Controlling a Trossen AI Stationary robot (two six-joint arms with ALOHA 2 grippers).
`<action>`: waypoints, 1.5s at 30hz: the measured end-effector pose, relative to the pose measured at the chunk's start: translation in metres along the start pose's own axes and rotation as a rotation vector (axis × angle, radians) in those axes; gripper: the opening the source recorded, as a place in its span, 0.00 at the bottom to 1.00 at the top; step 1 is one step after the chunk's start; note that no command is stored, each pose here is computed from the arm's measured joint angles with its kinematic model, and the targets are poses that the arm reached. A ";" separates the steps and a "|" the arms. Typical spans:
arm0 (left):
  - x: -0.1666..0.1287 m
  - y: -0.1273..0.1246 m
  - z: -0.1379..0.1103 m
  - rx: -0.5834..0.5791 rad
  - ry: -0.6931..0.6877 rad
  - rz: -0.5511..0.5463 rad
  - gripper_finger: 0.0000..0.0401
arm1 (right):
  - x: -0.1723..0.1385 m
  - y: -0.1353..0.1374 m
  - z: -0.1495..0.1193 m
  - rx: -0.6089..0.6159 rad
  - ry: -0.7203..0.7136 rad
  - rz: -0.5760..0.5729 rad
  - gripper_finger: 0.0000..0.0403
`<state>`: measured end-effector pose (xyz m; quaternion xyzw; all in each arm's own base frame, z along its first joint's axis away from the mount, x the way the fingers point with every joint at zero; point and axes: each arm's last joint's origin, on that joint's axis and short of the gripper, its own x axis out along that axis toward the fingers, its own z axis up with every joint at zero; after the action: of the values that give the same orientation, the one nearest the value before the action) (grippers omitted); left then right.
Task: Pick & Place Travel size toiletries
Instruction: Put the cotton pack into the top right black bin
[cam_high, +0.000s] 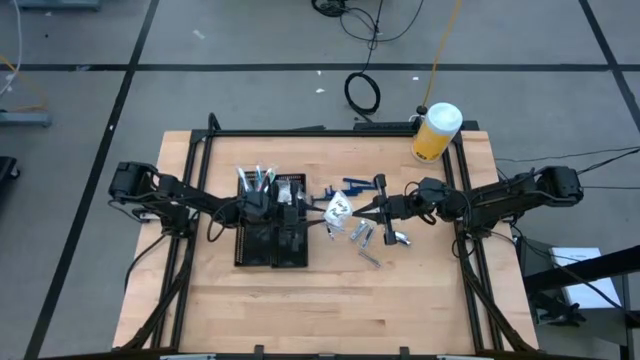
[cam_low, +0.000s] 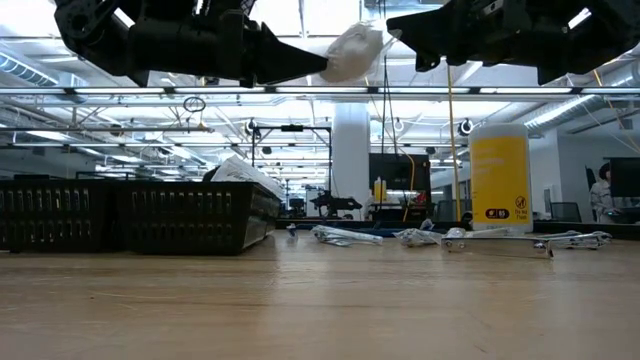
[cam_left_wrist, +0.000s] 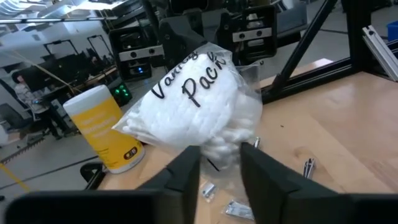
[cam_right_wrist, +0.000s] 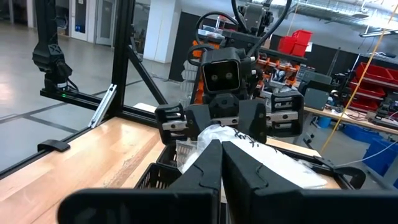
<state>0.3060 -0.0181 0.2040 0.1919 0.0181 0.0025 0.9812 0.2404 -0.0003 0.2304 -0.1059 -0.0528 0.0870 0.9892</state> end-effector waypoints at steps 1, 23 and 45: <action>0.000 0.000 0.000 0.000 0.000 0.000 0.22 | 0.000 0.000 0.000 0.000 0.000 0.000 0.00; -0.039 0.007 0.033 0.030 0.215 0.234 0.00 | -0.002 0.004 -0.020 0.134 0.206 0.029 0.24; -0.059 -0.006 -0.041 -0.358 0.844 0.430 0.00 | -0.002 0.002 -0.021 0.120 0.235 -0.069 0.51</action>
<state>0.2453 -0.0085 0.1660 0.0021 0.3728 0.2848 0.8831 0.2404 -0.0034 0.2089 -0.0540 0.0653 0.0427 0.9955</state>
